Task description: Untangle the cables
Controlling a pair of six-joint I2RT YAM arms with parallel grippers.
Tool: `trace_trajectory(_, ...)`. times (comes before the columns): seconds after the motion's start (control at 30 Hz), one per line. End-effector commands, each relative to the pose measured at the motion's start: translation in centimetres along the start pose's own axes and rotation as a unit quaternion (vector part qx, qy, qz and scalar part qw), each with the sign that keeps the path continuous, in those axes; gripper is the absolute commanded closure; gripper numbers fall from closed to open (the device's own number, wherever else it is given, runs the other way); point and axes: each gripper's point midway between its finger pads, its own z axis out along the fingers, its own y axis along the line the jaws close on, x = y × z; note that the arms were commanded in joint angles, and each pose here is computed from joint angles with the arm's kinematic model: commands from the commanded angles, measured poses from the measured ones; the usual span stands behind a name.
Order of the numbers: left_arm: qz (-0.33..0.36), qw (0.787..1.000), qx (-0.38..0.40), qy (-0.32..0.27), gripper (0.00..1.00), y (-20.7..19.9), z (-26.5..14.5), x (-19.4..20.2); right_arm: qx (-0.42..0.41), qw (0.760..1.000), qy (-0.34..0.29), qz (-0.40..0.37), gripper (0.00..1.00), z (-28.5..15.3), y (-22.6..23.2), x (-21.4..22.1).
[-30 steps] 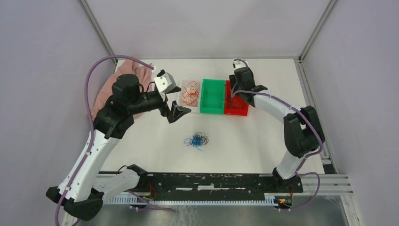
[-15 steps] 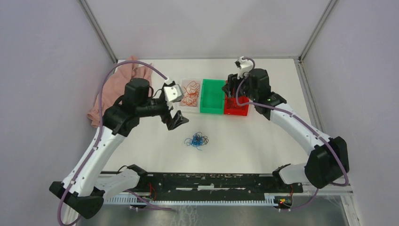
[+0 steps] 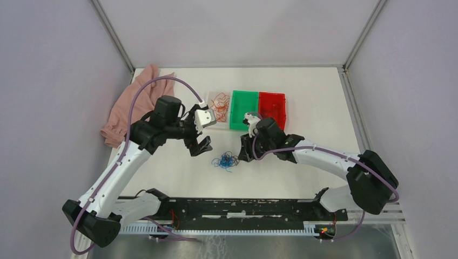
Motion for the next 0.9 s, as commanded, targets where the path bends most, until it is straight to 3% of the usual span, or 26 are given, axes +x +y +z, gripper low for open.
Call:
trace_trajectory(0.0, 0.046, 0.998, -0.021, -0.026, 0.02, 0.6, -1.7, -2.1, -0.056, 0.996, -0.016, 0.062, 0.51, 0.8, 2.2, -0.7)
trace_trajectory(0.3, 0.055, 0.998, -0.025, -0.034, 0.04, 0.8, -2.1, -3.0, -0.055, 0.994, 0.024, 0.093, 0.52, 3.7, 1.3, 1.3)
trace_trajectory(0.47, 0.060, 0.997, -0.029, -0.031, 0.04, 1.0, -2.2, -2.9, -0.068, 0.992, 0.018, 0.102, 0.58, 4.8, 1.6, 0.8)
trace_trajectory(0.53, 0.062, 0.997, -0.030, -0.030, 0.04, 1.0, -2.2, -2.9, -0.070, 0.992, 0.013, 0.103, 0.63, 4.9, 1.6, 0.6)
trace_trajectory(0.73, 0.064, 0.997, -0.033, -0.032, 0.04, 1.1, -2.3, -3.0, -0.061, 0.994, -0.025, 0.083, 0.97, 3.5, 1.8, -1.2)
trace_trajectory(0.87, 0.060, 0.997, -0.026, -0.045, 0.04, 0.7, -2.1, -3.1, -0.065, 0.995, -0.063, 0.046, 0.99, 0.4, 3.3, -4.3)
